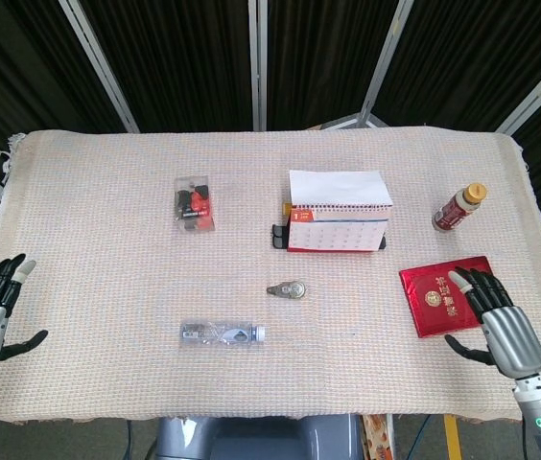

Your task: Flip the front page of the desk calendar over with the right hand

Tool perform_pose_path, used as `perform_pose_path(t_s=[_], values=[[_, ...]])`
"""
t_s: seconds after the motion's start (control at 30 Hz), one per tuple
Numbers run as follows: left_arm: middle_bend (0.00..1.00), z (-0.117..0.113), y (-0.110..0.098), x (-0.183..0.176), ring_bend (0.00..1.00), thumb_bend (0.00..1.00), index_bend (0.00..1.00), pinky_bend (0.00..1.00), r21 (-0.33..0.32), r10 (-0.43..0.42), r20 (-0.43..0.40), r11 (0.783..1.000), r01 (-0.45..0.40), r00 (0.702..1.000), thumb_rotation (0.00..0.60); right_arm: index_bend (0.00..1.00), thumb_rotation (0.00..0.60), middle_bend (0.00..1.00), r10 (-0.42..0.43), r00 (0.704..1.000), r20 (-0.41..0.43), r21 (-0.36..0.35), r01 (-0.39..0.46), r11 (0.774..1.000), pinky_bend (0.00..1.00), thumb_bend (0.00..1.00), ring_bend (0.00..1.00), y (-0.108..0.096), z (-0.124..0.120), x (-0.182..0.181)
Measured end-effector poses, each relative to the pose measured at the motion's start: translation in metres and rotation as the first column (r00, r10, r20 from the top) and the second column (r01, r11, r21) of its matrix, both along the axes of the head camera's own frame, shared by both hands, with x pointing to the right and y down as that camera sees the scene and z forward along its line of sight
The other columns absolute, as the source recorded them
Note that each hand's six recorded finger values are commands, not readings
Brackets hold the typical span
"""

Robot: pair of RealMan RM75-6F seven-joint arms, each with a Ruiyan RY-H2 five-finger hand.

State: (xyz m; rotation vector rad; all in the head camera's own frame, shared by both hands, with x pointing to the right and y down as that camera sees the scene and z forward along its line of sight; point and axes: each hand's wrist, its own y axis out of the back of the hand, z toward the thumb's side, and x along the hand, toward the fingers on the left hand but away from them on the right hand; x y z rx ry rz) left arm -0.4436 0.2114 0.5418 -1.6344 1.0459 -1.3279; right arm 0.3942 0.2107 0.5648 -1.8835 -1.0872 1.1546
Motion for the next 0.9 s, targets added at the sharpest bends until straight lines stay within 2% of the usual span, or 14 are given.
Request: perform_pose_path(t_s=[0.07,0.13,0.2,0.27,0.37,0.4,0.47,0.5,0.57,0.6,0.7,0.77,0.9], values=[[0.00,-0.002,-0.001,-0.001,0.00,0.10,0.00,0.00,0.006,-0.003,-0.003,1.000,0.003,1.000,0.600,0.00,0.600,0.63,0.014,0.998,0.054,-0.024,-0.012,1.000,0.62,0.18,0.63,-0.004,0.001,-0.012],[0.00,-0.003,-0.001,0.000,0.00,0.10,0.00,0.00,0.009,-0.005,-0.007,1.000,0.005,1.000,0.600,0.00,0.600,0.66,0.036,0.991,0.127,-0.078,-0.027,0.997,0.63,0.19,0.66,-0.007,0.006,-0.029],[0.00,-0.004,-0.001,0.001,0.00,0.10,0.00,0.00,0.012,-0.004,-0.012,1.000,0.004,1.000,0.600,0.00,0.600,0.68,0.079,0.975,0.210,-0.164,-0.045,0.985,0.63,0.21,0.68,-0.011,0.012,-0.046],[0.00,-0.006,-0.001,0.002,0.00,0.10,0.00,0.00,0.016,0.000,-0.016,1.000,0.000,1.000,0.600,0.00,0.600,0.69,0.133,0.951,0.281,-0.259,-0.059,0.964,0.64,0.23,0.69,-0.014,0.019,-0.062],[0.00,-0.008,0.000,0.003,0.00,0.10,0.00,0.00,0.021,0.005,-0.023,1.000,-0.004,1.000,0.600,0.00,0.600,0.70,0.253,0.888,0.384,-0.435,-0.068,0.898,0.64,0.28,0.70,-0.018,0.030,-0.090],[0.00,-0.009,0.000,0.003,0.00,0.10,0.00,0.00,0.024,0.005,-0.025,1.000,-0.004,1.000,0.600,0.00,0.600,0.70,0.309,0.855,0.417,-0.504,-0.065,0.861,0.64,0.30,0.70,-0.019,0.034,-0.101],[0.00,-0.011,0.000,0.003,0.00,0.10,0.00,0.00,0.029,0.003,-0.029,1.000,-0.002,1.000,0.600,0.00,0.600,0.70,0.395,0.800,0.451,-0.598,-0.057,0.799,0.64,0.32,0.71,-0.020,0.039,-0.115],[0.00,-0.012,0.000,0.002,0.00,0.10,0.00,0.00,0.032,0.002,-0.032,0.999,-0.001,0.999,0.600,0.00,0.600,0.70,0.451,0.761,0.466,-0.653,-0.048,0.756,0.64,0.33,0.71,-0.022,0.043,-0.124],[0.00,-0.014,-0.001,0.002,0.00,0.10,0.00,0.00,0.038,0.002,-0.037,0.999,0.000,0.999,0.600,0.00,0.600,0.71,0.527,0.704,0.476,-0.722,-0.029,0.691,0.64,0.35,0.72,-0.024,0.047,-0.137],[0.00,-0.014,-0.001,0.002,0.00,0.10,0.00,0.00,0.040,0.003,-0.039,0.999,-0.001,0.999,0.600,0.00,0.600,0.71,0.573,0.668,0.475,-0.761,-0.015,0.649,0.64,0.36,0.72,-0.027,0.049,-0.145],[0.00,-0.017,-0.001,0.003,0.00,0.10,0.00,0.00,0.048,0.009,-0.048,0.999,-0.006,0.999,0.600,0.00,0.600,0.72,0.663,0.589,0.462,-0.827,0.016,0.562,0.64,0.41,0.73,-0.037,0.056,-0.163],[0.00,-0.018,-0.001,0.004,0.00,0.10,0.00,0.00,0.055,0.015,-0.052,0.998,-0.012,0.999,0.600,0.00,0.600,0.73,0.694,0.557,0.456,-0.842,0.019,0.538,0.64,0.44,0.74,-0.046,0.060,-0.167],[0.00,-0.020,0.000,0.006,0.00,0.10,0.00,0.00,0.061,0.023,-0.056,0.998,-0.019,0.998,0.600,0.00,0.600,0.75,0.735,0.521,0.435,-0.860,-0.001,0.510,0.64,0.53,0.77,-0.061,0.075,-0.164]])
